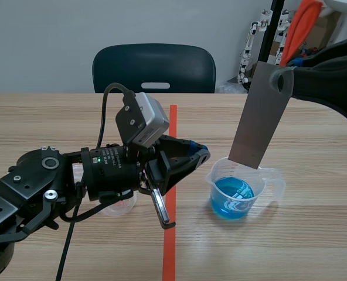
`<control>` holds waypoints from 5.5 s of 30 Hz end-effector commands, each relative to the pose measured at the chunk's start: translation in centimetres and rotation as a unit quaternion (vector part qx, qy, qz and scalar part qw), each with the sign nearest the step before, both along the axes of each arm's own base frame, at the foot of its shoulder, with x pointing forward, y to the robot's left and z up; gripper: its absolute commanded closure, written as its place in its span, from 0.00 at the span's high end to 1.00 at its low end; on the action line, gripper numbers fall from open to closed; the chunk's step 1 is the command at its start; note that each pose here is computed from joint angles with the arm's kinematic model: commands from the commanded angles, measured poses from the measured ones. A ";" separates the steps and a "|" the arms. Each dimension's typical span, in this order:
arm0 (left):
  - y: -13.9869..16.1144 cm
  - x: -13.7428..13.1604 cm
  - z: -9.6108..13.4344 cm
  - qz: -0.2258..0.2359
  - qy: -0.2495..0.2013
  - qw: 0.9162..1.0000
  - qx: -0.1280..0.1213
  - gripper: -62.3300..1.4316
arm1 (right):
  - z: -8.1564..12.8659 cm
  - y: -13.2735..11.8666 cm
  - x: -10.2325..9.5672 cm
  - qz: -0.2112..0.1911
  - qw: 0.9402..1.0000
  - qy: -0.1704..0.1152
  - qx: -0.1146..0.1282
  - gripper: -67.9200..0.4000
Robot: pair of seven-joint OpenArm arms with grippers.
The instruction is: Do the redox reaction experiment. move the plate over the left beaker
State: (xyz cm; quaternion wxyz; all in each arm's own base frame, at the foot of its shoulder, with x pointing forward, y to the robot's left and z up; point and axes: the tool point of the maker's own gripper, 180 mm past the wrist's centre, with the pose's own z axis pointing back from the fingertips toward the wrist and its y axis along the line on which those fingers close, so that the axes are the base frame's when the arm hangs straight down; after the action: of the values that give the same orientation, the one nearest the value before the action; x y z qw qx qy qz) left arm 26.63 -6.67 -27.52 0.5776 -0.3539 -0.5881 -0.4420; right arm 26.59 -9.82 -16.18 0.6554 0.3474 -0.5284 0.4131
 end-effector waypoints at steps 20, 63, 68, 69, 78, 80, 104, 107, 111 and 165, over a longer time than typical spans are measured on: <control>-0.4 -0.1 1.0 -0.005 -0.008 1.000 -0.017 0.07 | 1.4 -0.1 0.4 -0.001 1.000 -0.019 0.008 0.02; 9.9 -9.1 5.3 0.133 0.004 0.981 -0.139 0.07 | 1.3 0.0 1.7 -0.033 0.999 -0.031 0.009 0.02; 10.9 -10.9 4.6 0.151 0.028 0.980 -0.124 0.62 | 1.3 0.8 2.5 -0.032 0.999 -0.036 -0.005 0.02; 11.2 -11.1 4.5 0.158 0.031 0.979 -0.125 0.78 | 1.4 1.0 2.6 -0.032 0.999 -0.038 -0.004 0.02; 12.4 -12.3 3.6 0.221 0.054 0.965 -0.130 1.00 | 1.1 3.5 3.5 -0.026 0.999 -0.031 -0.003 0.02; 12.5 -12.8 3.3 0.231 0.065 0.962 -0.130 1.00 | 0.9 4.3 3.6 -0.022 0.999 -0.027 -0.003 0.02; 18.8 -19.2 2.6 0.416 -0.045 0.889 -0.186 1.00 | 1.5 15.2 3.0 0.051 0.998 -0.044 0.011 0.01; 19.1 -20.1 1.9 0.422 -0.038 0.886 -0.187 1.00 | 1.2 17.1 1.9 0.080 0.996 -0.046 0.003 0.02; 19.1 -20.6 0.9 0.424 -0.020 0.886 -0.184 1.00 | 1.3 19.0 1.1 0.098 0.994 -0.046 0.008 0.01; 20.5 -19.0 -2.3 0.483 -0.127 0.854 -0.144 1.00 | 0.1 22.6 1.1 0.054 0.999 -0.010 -0.003 0.02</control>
State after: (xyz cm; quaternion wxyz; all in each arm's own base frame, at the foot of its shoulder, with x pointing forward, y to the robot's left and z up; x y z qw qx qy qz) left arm 7.80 13.81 -30.97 0.6042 -0.0471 -0.7933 -0.0584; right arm 27.45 12.55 -17.18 0.6384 0.3647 -0.5023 0.4551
